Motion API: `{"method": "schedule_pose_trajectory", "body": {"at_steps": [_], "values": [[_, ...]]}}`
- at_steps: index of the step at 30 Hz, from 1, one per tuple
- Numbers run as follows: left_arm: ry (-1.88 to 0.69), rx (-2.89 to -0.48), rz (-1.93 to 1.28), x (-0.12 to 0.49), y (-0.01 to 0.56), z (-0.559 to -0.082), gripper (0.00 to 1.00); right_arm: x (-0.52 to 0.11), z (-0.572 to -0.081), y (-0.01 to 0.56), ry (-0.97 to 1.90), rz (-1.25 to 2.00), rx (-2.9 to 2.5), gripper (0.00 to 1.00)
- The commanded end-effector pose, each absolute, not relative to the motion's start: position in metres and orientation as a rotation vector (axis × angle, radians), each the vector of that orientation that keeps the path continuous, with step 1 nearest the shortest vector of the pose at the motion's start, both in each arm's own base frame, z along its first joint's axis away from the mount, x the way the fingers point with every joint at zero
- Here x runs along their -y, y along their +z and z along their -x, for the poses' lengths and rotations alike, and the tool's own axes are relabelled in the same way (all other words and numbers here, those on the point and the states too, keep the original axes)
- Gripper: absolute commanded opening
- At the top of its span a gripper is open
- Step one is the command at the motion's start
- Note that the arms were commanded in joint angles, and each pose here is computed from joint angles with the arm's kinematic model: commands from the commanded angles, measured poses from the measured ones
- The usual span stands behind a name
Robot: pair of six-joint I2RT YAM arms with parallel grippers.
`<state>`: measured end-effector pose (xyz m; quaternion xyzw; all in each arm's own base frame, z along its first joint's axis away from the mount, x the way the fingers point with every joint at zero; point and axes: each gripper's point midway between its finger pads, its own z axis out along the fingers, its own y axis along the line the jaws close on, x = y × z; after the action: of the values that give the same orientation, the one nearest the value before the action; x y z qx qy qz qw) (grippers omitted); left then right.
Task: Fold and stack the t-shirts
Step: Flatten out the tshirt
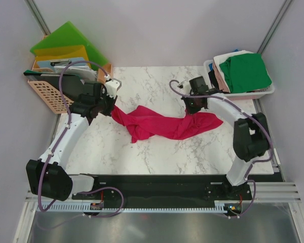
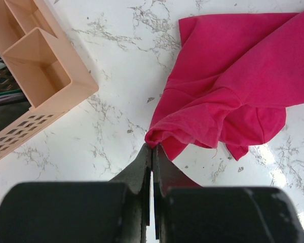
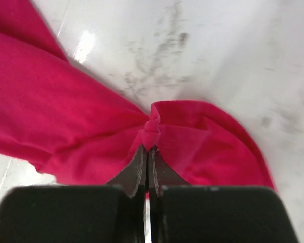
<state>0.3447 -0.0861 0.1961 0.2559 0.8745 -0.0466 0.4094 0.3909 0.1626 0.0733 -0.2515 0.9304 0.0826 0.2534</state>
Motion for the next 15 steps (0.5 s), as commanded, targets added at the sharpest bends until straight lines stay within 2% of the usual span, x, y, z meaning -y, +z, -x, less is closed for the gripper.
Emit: {"method": "schedule_pose_trajectory", "body": {"at_steps": [1,6,7,8,10,15], "values": [[-0.137,-2.149,-0.661,0.093,0.202,-0.349,0.02,-0.108,-0.388,0.154,0.104,0.533,-2.405,0.0],[-0.149,-2.144,-0.671,0.095,0.198,-0.353,0.02,-0.074,-0.333,0.2,0.023,0.553,-2.384,0.02],[-0.149,-2.143,-0.676,0.096,0.197,-0.353,0.02,-0.073,-0.317,0.202,0.043,0.576,-2.412,0.31],[-0.146,-2.14,-0.681,0.095,0.197,-0.353,0.02,-0.072,-0.307,0.209,0.056,0.586,-2.397,0.5],[-0.143,-2.141,-0.688,0.096,0.194,-0.355,0.02,-0.077,-0.296,0.212,0.105,0.589,-2.391,0.72],[-0.155,-2.155,-0.693,0.097,0.187,-0.355,0.02,-0.083,-0.294,0.217,0.163,0.543,-2.371,0.77]]}}
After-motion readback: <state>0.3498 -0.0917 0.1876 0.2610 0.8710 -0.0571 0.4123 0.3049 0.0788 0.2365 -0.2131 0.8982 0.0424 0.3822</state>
